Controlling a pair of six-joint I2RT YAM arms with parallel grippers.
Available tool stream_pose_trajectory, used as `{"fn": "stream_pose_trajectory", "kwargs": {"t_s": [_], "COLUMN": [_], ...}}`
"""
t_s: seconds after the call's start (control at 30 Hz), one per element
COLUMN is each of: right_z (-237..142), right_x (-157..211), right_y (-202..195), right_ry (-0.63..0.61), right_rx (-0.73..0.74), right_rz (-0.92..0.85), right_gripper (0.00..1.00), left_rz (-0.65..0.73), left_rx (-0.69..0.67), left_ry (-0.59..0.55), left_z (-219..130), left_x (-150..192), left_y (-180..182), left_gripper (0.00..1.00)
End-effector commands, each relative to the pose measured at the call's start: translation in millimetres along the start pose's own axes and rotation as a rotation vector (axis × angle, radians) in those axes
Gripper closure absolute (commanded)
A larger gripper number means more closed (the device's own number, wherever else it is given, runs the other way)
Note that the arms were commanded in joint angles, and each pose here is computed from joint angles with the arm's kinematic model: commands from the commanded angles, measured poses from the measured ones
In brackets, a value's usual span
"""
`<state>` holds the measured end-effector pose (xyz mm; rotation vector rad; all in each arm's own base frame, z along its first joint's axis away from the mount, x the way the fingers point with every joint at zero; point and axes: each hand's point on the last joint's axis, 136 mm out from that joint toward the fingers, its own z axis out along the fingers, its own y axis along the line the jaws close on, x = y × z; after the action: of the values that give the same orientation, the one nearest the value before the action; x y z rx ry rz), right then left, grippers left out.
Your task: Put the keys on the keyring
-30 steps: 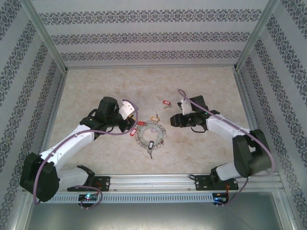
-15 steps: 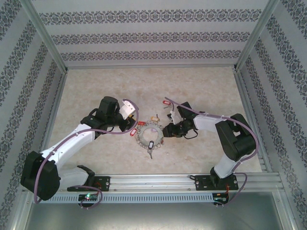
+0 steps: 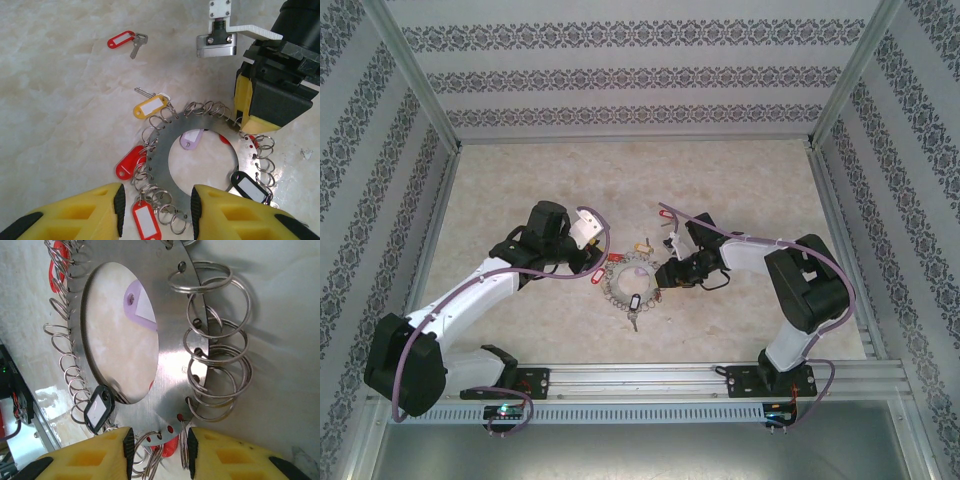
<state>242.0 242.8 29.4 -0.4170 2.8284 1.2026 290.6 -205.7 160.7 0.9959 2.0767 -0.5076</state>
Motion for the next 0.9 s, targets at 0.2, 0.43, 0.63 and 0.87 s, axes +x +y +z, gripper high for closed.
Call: {"fn": "stream_pose_trajectory", "kwargs": {"t_s": [0.2,0.43,0.63,0.87], "right_z": [-1,-3,-3,-17], "right_x": [4,6,5,-14], "right_y": [5,1,4,31], "right_ry": [0.017,0.019,-0.003,-0.134], "right_rx": [-0.003,0.011,0.02,0.06], "right_rz": [-0.04,-0.041,-0.099,-0.354], "right_gripper": [0.78,0.82,0.92,1.0], "left_rz": [0.007,0.01,0.009,0.022], "left_rx": [0.024,0.025,0.021,0.094], "left_ry": [-0.004,-0.002,-0.008,-0.113], "left_z": [-1,-2,-2,-7], "left_x": [-7,-7,-8,-26], "left_y": [-5,-5,-5,-19], "left_gripper": [0.58,0.58,0.58,0.58]}}
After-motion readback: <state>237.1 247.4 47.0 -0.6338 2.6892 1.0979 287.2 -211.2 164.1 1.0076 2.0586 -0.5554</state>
